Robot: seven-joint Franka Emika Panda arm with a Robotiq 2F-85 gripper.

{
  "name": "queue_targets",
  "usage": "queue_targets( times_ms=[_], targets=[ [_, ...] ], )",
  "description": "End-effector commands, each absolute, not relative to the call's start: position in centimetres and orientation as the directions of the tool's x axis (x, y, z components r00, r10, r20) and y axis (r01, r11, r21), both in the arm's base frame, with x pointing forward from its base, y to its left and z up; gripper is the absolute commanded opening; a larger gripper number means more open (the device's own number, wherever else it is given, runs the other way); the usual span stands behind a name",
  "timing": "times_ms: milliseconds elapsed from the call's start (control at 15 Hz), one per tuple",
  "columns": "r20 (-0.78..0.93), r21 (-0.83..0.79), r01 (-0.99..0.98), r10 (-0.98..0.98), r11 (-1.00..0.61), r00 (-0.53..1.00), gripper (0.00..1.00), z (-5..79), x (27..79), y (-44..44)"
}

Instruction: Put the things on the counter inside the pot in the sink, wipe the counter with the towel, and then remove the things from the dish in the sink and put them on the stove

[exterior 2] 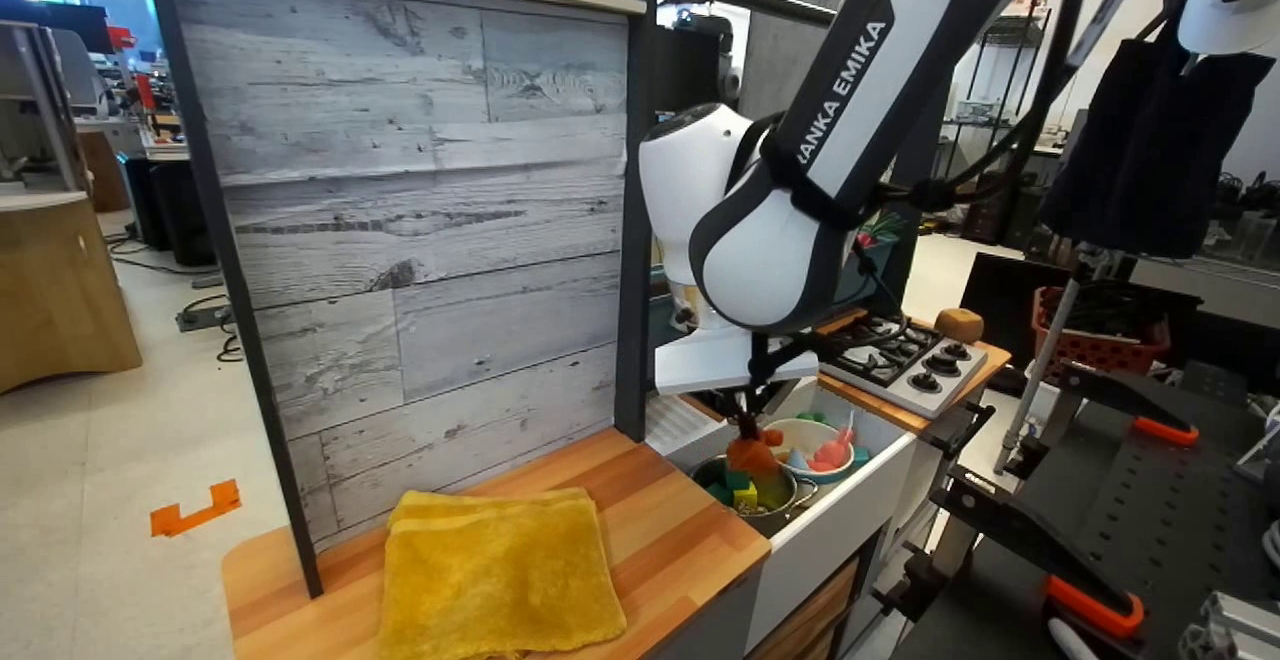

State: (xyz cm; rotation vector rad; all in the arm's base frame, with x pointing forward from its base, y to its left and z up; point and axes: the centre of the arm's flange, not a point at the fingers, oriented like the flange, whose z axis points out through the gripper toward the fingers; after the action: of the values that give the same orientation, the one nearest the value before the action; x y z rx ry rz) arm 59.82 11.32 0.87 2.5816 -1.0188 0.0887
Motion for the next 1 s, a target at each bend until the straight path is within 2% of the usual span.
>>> queue_targets(
  times_ms=[0,267,533,600,667,733,867,933],
  targets=[
    [0.196,0.297,-0.696,-0.672,-0.653,0.714,0.37,1.1,59.0,11.5],
    [0.211,0.189,-0.685,-0.653,-0.703,0.728,0.67,3.6,58.9,13.9],
    [0.243,-0.048,-0.634,-0.625,-0.772,0.742,0.97,6.7,60.1,20.0],
    [0.222,-0.093,-0.598,-0.602,-0.796,0.767,0.87,6.9,60.8,22.1],
    [0.205,-0.124,-0.559,-0.572,-0.82,0.794,0.89,6.9,61.3,24.0],
    [0.17,-0.141,-0.525,-0.543,-0.839,0.822,0.85,6.6,61.8,26.1],
    [0.105,-0.165,-0.455,-0.475,-0.875,0.874,0.89,5.6,62.8,30.2],
    [0.067,-0.178,-0.423,-0.44,-0.889,0.896,0.95,5.1,63.1,32.0]
  ],
)
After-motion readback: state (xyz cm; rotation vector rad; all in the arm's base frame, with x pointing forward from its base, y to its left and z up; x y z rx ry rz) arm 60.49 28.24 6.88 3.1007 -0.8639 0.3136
